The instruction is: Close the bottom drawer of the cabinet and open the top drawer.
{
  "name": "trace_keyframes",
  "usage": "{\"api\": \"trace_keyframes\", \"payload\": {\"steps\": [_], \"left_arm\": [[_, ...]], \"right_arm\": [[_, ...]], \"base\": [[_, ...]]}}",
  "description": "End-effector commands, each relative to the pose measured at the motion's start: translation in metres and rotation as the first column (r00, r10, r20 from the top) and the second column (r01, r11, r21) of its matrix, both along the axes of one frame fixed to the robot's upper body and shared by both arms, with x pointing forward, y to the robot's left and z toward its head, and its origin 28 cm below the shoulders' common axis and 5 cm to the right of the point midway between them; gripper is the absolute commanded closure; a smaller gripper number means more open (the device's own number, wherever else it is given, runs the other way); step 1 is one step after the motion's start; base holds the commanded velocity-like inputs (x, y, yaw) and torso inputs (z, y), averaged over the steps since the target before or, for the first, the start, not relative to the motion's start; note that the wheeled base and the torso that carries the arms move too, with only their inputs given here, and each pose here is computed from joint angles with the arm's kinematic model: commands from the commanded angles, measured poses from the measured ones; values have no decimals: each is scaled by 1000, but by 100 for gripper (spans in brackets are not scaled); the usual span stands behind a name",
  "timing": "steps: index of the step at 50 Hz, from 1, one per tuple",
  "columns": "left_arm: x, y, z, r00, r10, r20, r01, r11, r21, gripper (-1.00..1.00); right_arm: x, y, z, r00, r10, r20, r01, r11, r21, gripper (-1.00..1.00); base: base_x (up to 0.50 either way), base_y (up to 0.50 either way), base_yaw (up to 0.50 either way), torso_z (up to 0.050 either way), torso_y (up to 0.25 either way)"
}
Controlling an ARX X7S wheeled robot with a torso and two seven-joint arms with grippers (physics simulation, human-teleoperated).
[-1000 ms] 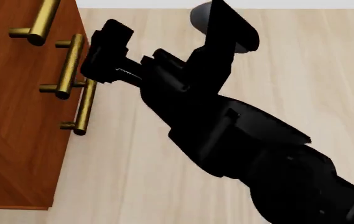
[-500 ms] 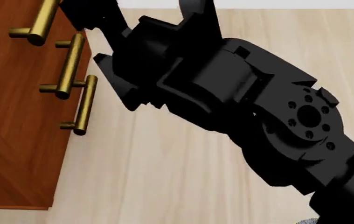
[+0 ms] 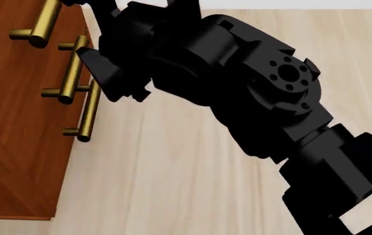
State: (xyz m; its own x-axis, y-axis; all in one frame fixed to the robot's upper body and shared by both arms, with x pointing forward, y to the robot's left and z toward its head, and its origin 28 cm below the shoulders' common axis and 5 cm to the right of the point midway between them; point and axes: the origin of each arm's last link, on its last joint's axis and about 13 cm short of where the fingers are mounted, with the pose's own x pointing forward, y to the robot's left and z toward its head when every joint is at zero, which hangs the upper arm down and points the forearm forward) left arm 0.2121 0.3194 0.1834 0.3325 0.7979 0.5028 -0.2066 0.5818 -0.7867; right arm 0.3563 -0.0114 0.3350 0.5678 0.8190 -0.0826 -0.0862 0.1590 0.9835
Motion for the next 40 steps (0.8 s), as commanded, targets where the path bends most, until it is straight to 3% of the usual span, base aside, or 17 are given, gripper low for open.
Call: {"api": "trace_keyframes", "payload": {"steps": [1,20,40], "left_arm": [[0,0,0,1000,1,0,-1,1000,0,-100],[-1,0,1,1000,-2,3,2,1000,1,-100],[0,0,0,1000,-3,4,3,1000,-1,-100]], "right_arm": [[13,10,-3,999,12,-32,-12,1000,-8,-100],[23,24,-9,998,54,-43,-56,997,-45,-100],[11,31,0,996,92,4,-92,994,-65,-100]], "base": [[0,0,0,0,0],[0,0,0,0,0],[0,0,0,0,0]]}}
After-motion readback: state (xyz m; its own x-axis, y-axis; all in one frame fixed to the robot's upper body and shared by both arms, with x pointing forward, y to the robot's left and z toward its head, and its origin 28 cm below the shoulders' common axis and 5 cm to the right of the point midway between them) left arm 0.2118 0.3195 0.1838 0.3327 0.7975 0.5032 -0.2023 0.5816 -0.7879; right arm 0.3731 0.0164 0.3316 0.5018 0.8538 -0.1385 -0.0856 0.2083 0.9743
